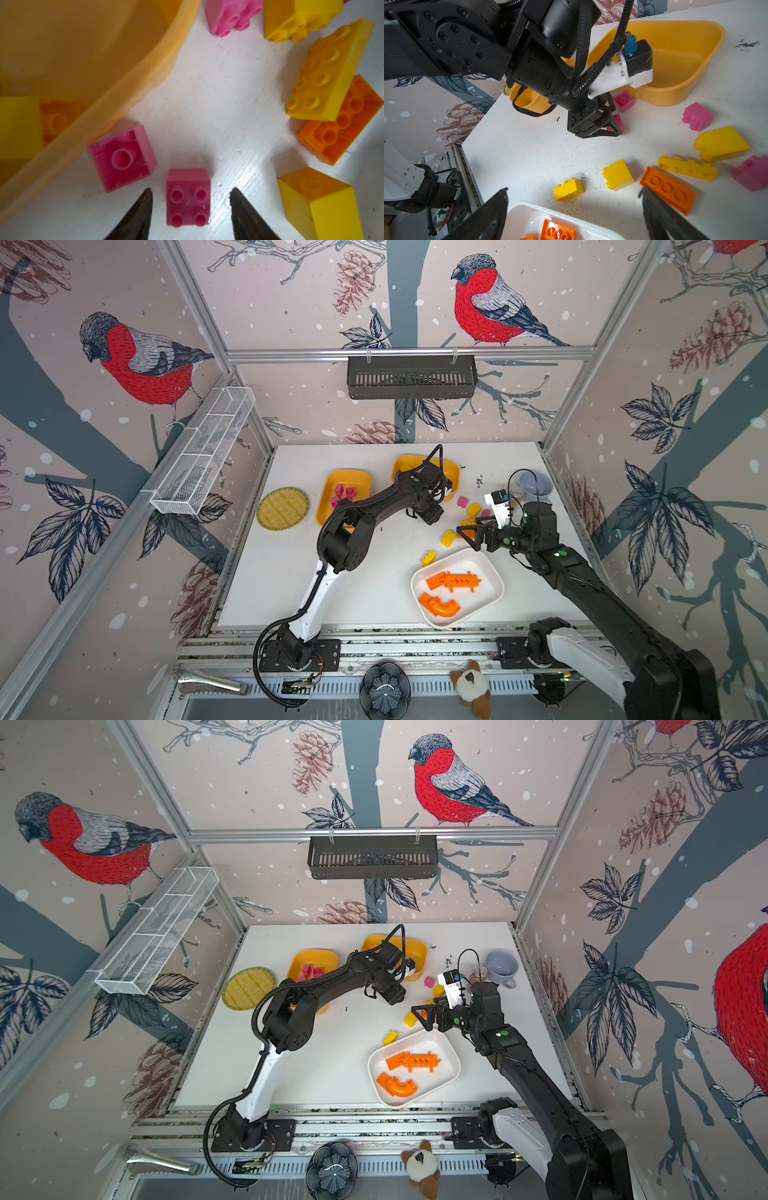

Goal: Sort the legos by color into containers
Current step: 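Grasp a pink brick with the left gripper and lift it, then carry the pink brick with the left gripper and drop it into the smaller tub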

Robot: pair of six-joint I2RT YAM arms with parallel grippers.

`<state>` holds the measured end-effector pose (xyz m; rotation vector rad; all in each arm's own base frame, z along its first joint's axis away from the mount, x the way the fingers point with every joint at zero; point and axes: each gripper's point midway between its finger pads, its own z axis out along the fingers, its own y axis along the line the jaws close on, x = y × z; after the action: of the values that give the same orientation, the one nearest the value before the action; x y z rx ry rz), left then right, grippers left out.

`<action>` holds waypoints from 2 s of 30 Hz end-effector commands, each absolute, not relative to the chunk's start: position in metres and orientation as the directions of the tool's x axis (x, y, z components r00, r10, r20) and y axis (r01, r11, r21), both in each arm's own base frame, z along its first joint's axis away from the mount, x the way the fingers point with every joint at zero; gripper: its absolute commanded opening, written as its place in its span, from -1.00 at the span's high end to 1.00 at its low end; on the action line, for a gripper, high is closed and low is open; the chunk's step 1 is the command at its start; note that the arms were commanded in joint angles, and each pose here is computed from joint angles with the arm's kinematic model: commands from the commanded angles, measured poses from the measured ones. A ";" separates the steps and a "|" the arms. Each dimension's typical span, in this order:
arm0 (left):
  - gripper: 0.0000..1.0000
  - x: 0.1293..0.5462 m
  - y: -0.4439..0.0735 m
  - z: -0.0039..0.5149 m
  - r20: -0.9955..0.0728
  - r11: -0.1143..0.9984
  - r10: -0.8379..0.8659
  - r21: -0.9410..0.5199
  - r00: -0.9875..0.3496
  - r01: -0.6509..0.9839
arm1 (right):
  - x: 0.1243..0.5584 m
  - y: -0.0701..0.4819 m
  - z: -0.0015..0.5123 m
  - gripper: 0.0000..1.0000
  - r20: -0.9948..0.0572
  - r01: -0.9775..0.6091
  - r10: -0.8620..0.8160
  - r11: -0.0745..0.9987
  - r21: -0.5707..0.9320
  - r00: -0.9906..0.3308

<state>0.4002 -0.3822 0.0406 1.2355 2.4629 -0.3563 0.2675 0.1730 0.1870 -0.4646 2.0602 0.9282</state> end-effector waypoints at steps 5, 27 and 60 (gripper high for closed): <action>0.08 0.401 -0.376 0.027 -0.394 0.568 0.756 -0.001 -0.523 0.823 | 0.267 0.171 0.188 -0.99 -0.805 -0.602 -0.009 0.669 0.436 -0.593; 0.45 0.394 -0.307 0.129 -0.454 0.733 0.590 -0.047 -0.668 0.679 | 0.276 0.171 0.191 -0.99 -0.809 -0.620 -0.013 0.650 0.439 -0.587; -0.23 0.548 -0.088 0.095 -0.567 0.999 0.014 0.033 -0.823 -0.006 | 0.277 0.194 0.187 -0.99 -0.800 -0.652 -0.042 0.606 0.456 -0.598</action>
<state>0.5489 -0.0878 0.0872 0.0148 2.5446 0.0448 0.2746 0.1945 0.1825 -0.5463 2.0642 1.0024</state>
